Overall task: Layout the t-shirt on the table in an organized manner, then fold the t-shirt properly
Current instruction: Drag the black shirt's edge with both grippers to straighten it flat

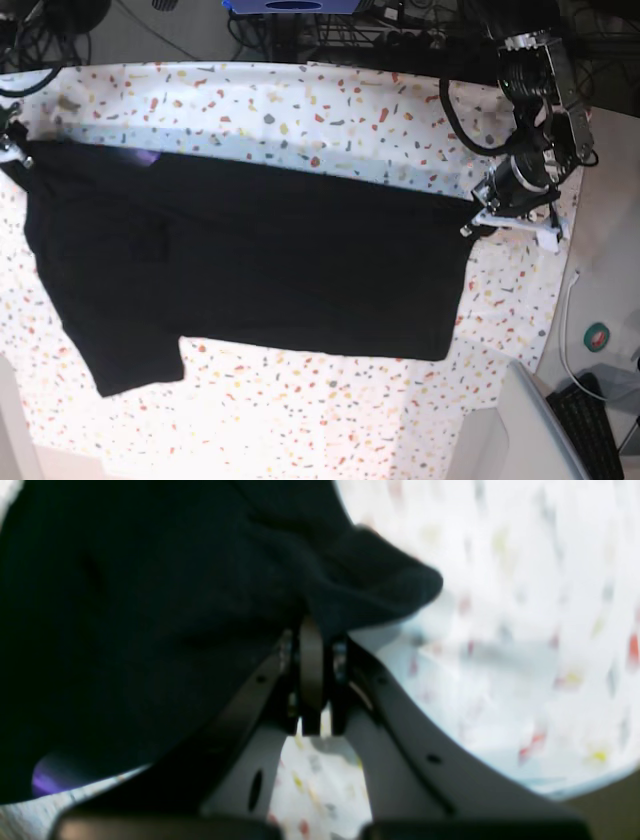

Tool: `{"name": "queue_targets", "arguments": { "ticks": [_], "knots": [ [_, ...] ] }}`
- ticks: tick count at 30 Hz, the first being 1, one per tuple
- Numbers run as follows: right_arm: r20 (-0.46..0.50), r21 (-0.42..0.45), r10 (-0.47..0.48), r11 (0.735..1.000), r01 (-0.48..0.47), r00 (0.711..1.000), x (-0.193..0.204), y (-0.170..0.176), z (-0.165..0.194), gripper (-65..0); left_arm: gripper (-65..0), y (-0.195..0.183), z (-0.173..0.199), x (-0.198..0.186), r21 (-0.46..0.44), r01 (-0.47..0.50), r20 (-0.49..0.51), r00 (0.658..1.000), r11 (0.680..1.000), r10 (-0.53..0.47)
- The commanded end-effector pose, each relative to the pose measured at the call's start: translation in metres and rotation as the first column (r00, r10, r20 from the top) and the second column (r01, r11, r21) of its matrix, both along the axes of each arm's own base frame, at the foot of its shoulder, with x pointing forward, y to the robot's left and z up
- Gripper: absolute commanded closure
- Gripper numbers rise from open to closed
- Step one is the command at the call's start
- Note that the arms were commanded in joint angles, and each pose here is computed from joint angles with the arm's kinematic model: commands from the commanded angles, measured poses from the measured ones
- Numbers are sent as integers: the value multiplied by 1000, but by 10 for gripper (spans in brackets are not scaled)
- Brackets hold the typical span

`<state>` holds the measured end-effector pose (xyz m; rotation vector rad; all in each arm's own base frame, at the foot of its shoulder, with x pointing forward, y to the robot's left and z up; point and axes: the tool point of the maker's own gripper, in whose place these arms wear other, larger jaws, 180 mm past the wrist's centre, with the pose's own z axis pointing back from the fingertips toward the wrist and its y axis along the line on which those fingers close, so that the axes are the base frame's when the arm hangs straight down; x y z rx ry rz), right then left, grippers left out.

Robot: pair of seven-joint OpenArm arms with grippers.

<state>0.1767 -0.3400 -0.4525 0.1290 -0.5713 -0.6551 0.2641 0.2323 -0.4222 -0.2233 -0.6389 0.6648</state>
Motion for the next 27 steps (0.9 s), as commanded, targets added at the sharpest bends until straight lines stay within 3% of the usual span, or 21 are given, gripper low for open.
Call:
{"name": "queue_targets", "arguments": {
  "ticks": [1, 10, 17, 22, 27],
  "knots": [
    [30, -55, -8, 998, 10, 1000, 1, -15, 11, 0, 0, 14, 9, 1, 57, -14, 40, 999, 998, 12],
    [-62, -49, -17, 999, 14, 998, -48, -9, -10, 0, 0, 34, -16, -55, 128, -16, -60, 998, 992, 23],
    [-73, -46, -23, 999, 20, 997, -52, -9, -13, 0, 0, 38, -22, -67, 135, -22, -83, 996, 991, 33],
    [-143, 8, -23, 1000, 24, 990, -67, -2, -26, 0, 0, 37, -25, -76, 132, -19, -100, 994, 991, 32],
    [-141, 10, -17, 1000, 19, 990, -65, -1, -24, -266, 0, 32, -17, -87, 138, -11, -98, 995, 990, 25]
  ]
}}
